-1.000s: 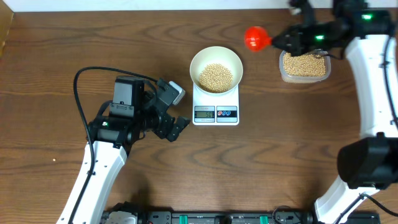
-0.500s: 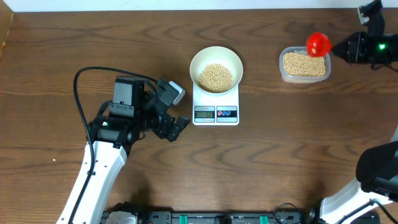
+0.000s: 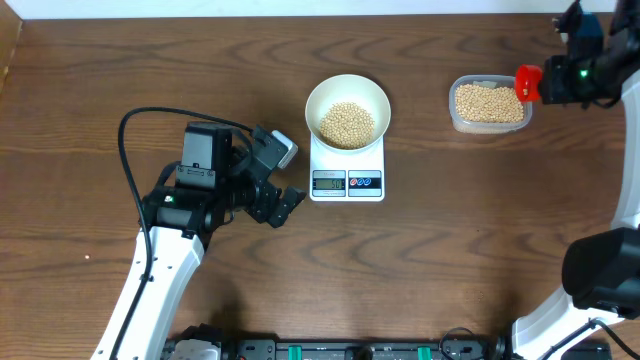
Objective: Scoop item into bowl and weigh 50g on scale
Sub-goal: 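Carry red scoop with right gripper to the clear soybean tub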
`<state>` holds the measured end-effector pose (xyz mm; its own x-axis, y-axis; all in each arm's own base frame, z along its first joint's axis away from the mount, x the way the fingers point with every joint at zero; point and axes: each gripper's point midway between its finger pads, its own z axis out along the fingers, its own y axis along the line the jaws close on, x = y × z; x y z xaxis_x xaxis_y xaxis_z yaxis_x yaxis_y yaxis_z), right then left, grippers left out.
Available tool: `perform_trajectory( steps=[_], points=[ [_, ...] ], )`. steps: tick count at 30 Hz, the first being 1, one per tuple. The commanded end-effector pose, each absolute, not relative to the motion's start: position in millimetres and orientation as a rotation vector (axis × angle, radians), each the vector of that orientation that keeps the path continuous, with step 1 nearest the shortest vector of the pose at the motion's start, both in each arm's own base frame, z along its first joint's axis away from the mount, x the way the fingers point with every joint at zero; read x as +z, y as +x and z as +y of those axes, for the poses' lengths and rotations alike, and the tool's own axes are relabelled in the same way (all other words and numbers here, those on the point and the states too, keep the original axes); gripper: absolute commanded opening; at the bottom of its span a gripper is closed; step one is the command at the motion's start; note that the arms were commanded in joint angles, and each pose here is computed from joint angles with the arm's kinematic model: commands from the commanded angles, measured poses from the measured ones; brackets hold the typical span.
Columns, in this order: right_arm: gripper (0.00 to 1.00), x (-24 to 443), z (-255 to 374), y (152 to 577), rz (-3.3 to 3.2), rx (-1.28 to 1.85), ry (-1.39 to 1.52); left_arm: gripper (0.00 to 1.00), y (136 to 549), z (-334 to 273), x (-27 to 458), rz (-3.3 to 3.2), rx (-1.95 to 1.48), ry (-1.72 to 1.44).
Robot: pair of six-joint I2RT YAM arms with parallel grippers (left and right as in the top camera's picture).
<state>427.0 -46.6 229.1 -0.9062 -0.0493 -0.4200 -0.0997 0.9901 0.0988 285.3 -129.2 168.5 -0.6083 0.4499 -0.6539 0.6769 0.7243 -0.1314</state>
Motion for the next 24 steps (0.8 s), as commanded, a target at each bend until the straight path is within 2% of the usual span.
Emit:
perform_trajectory(
  steps=[1,8,17,21,24],
  points=[
    [0.01,242.7,-49.2,429.1,2.683,0.000,-0.093,0.93,284.5,-129.1,165.7,2.327,-0.487,0.863],
    [0.01,242.3,-35.0,435.8,2.681,-0.260,-0.139,0.93,284.5,-129.1,165.7,2.327,-0.487,0.863],
    [0.01,246.3,-30.1,436.5,2.660,-0.447,-0.142,0.93,284.5,-129.1,165.7,2.327,-0.487,0.863],
    [0.01,246.5,-29.2,437.4,2.656,-0.433,-0.115,0.93,284.5,-129.1,165.7,2.327,-0.487,0.863],
    [0.01,242.6,-21.6,439.1,2.665,-0.312,-0.074,0.93,284.5,-129.1,165.7,2.327,-0.487,0.863]
  ],
)
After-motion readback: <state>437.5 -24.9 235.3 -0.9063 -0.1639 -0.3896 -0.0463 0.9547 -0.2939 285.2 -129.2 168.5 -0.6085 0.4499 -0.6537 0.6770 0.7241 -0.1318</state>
